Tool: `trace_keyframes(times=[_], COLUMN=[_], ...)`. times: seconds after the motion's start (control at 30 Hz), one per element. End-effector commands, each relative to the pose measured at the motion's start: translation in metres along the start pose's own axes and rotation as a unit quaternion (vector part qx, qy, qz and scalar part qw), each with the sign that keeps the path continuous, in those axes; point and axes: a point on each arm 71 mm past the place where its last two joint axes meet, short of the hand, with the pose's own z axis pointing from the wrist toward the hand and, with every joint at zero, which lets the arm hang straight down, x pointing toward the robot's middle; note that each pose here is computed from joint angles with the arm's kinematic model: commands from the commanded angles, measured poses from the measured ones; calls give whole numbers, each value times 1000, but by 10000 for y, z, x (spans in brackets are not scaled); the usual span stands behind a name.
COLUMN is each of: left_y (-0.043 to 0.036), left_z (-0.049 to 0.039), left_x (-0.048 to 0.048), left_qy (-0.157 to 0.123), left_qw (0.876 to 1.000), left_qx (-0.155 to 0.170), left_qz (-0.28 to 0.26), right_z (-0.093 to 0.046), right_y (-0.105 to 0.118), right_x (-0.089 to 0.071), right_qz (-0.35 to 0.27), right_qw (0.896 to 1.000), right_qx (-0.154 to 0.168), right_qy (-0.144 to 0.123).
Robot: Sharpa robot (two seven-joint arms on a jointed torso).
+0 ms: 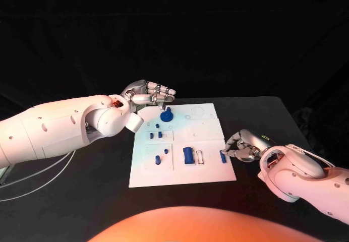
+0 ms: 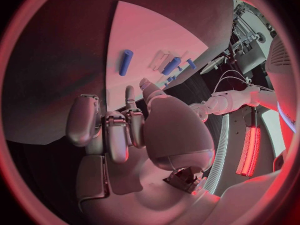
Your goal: Assemble the parts on the task board
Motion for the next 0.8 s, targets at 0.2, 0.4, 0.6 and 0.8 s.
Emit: trace_keyframes(times=[0.2,0.4,0.6,0.8], left_y=[-11,-11,-11,-11], left_z=[9,9,9,10], left_x=[25,24,27,29], left_qy=[7,7,8,8], left_qw=[1000,1000,1000,1000], left_qx=[4,4,4,4], left_qz=[-4,-4,-4,-4], right_z=[23,64,99,125], right_y=[-90,-119,-98,-78], right_x=[99,160,221,266], right_qz=[-22,-30,-33,-35], right_qw=[999,998,998,998], right_qx=[31,42,42,42], right_qy=[16,23,31,38])
